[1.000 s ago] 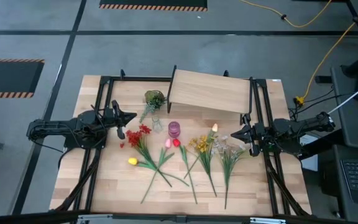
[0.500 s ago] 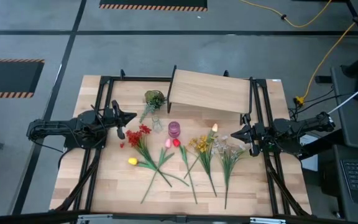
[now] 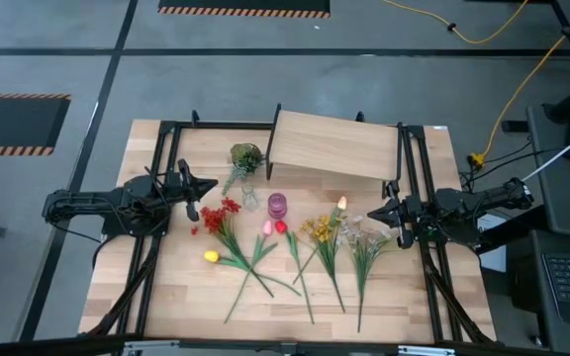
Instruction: Pick and place flowers into a vace then onto a shelf
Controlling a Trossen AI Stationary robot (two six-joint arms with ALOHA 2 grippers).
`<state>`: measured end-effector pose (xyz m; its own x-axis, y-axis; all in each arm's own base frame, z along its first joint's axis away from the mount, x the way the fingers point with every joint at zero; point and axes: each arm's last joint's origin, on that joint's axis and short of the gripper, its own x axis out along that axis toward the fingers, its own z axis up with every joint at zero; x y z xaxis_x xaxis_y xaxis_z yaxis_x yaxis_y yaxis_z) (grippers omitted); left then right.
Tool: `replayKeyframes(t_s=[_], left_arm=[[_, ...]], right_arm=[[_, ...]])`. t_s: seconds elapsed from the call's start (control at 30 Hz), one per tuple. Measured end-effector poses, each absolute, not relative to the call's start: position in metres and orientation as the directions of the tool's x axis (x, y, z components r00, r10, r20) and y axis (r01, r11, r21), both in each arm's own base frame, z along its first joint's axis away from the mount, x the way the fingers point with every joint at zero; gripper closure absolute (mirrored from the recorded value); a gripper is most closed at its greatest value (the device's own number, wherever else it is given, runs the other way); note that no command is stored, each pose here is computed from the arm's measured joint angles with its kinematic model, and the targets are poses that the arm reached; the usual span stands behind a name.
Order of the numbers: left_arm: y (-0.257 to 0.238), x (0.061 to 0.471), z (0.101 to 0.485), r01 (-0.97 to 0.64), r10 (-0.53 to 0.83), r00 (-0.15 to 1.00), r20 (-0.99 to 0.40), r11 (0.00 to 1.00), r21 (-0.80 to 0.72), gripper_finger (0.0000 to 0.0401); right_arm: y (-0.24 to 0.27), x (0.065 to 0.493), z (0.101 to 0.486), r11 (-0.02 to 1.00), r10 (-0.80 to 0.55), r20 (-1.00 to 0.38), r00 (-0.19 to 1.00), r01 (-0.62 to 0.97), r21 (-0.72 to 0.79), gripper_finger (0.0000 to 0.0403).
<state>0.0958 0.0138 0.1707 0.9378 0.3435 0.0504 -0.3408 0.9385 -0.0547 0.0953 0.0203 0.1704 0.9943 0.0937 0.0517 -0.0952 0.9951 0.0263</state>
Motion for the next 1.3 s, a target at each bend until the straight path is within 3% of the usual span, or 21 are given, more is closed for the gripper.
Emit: replayKeyframes(t_s=[0.37, 1.3], left_arm=[[0.0138, 0.0958, 0.1707, -0.341, 0.343, 0.938, 0.05, 0.939, -0.055, 0.0395], [0.0138, 0.0958, 0.1708, -0.341, 0.343, 0.938, 0.051, 0.939, -0.055, 0.0395]], right_arm=[[0.0203, 0.0953, 0.1704, 0.991, 0.093, 0.052, 0.994, -0.088, -0.101, 0.0386], [0.0202, 0.0952, 0.1722, 0.995, 0.091, 0.07, 0.993, -0.088, -0.045, 0.0386]])
